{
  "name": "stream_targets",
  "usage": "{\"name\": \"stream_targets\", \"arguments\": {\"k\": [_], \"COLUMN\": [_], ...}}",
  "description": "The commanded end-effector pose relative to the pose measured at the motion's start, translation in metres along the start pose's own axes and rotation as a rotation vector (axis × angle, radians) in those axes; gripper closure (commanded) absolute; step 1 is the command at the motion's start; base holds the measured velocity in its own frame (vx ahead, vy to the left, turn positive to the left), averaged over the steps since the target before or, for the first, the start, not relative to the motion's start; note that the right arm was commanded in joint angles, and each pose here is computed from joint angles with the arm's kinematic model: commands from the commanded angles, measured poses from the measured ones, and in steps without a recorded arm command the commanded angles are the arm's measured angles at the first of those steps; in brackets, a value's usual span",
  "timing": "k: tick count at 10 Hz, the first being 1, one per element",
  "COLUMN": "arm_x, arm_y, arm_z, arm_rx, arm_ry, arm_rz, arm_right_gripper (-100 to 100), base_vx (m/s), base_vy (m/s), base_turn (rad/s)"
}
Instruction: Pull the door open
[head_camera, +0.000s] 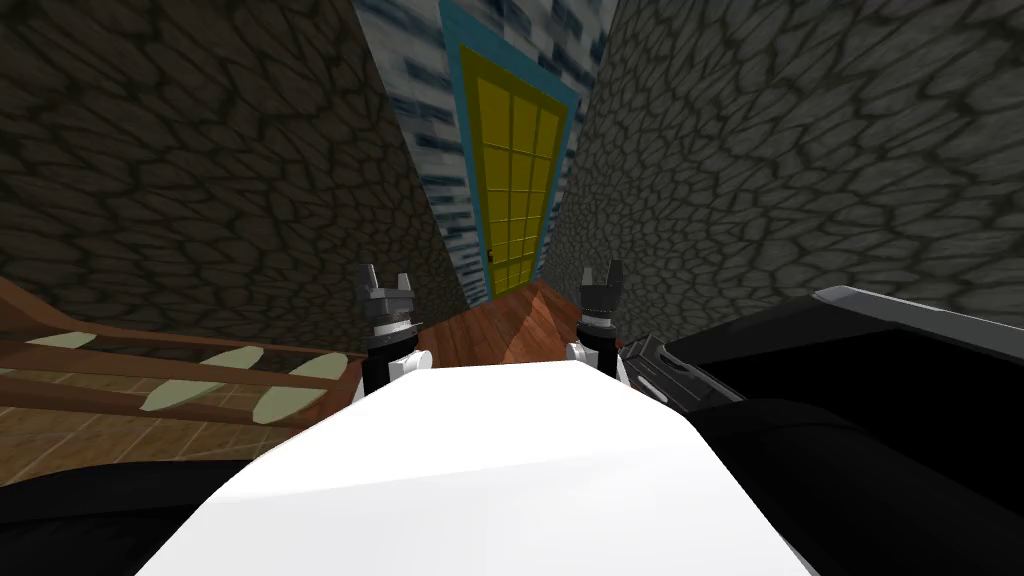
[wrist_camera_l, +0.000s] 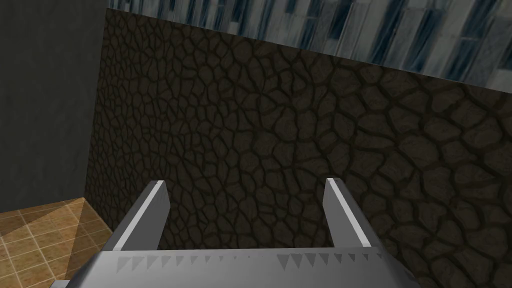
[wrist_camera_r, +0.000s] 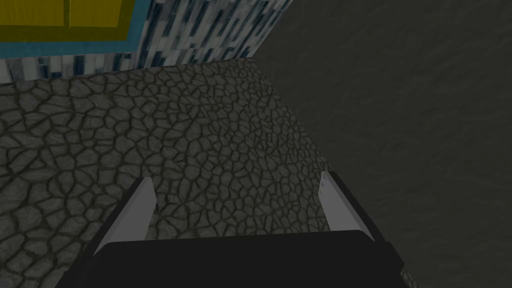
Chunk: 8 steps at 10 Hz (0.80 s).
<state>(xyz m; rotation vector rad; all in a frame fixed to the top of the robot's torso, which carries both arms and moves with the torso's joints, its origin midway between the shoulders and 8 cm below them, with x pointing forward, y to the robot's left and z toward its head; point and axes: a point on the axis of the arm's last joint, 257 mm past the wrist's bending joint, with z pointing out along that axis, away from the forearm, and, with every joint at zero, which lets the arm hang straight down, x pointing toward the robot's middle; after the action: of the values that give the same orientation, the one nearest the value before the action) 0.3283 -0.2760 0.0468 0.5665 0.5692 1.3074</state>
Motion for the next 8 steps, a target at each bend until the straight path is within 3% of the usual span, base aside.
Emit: {"name": "stream_targets", "arguments": {"k": [1, 8], "arm_x": [0.002, 0.008], "arm_y": [-0.011, -0.059], "arm_z": [-0.0033, -0.0198], "arm_rx": [0.015, 0.086], "arm_ry": [0.001, -0.014], "arm_rz": [0.058, 0.299], "arm_right_gripper": [-100, -100], "base_vx": [0.062, 0.113], "base_vy": [0.003, -0.007], "base_turn": [0.193, 0.149]}}
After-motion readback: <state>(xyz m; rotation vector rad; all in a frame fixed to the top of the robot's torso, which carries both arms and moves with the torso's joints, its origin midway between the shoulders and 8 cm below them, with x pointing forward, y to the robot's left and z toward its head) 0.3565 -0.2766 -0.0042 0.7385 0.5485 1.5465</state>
